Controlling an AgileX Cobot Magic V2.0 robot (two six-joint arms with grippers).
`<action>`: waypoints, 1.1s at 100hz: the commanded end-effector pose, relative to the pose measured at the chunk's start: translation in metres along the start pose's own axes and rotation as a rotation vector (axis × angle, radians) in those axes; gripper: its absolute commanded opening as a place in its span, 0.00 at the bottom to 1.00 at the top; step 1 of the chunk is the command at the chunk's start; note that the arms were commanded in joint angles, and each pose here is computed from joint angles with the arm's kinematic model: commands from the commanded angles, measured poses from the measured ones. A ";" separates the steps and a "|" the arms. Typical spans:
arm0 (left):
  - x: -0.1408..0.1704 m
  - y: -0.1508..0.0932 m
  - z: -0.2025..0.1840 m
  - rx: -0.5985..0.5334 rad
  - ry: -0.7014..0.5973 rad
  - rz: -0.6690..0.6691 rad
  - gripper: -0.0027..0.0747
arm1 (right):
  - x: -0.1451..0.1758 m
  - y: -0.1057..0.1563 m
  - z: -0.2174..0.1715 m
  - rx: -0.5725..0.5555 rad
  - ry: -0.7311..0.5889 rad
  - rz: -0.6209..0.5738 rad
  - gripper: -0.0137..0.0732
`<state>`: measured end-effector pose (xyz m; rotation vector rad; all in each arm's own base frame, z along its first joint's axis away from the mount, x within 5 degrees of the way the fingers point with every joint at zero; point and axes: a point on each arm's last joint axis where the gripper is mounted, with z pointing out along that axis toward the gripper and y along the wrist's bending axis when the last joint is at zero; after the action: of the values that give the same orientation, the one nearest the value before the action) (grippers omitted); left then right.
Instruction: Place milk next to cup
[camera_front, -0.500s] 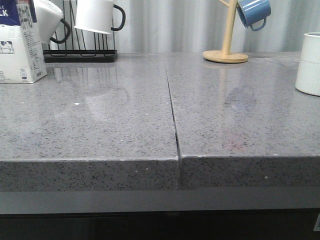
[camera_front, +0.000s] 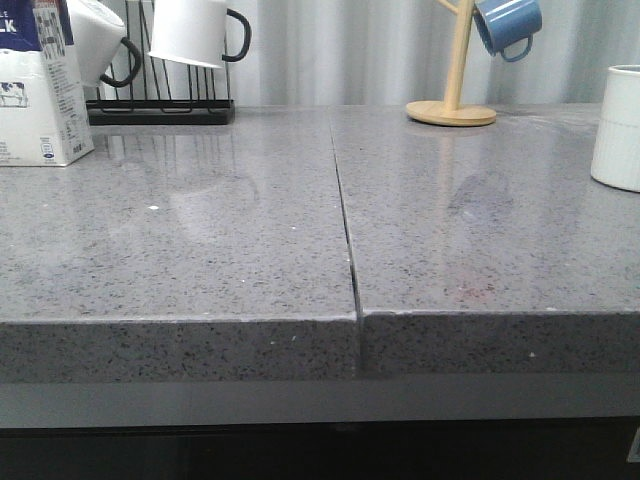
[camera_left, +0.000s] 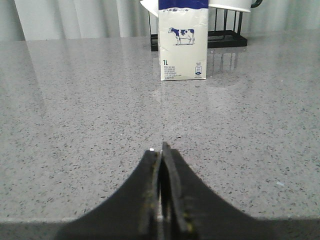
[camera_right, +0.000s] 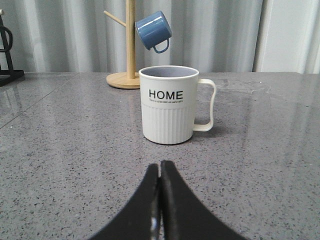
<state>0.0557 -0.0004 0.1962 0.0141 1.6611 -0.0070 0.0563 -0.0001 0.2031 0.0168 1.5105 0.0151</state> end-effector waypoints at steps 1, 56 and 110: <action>0.006 -0.001 0.000 0.011 -0.067 -0.006 0.01 | -0.015 0.000 -0.002 0.000 -0.116 -0.018 0.08; 0.006 -0.001 0.000 0.011 -0.067 -0.006 0.01 | -0.053 0.001 0.001 0.007 -0.053 -0.018 0.08; 0.006 -0.001 0.000 0.011 -0.067 -0.006 0.01 | -0.089 0.000 0.076 0.019 0.308 -0.025 0.08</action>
<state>0.0557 -0.0004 0.1962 0.0141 1.6611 -0.0070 0.1135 -0.0010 0.2845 0.0283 1.8724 0.0051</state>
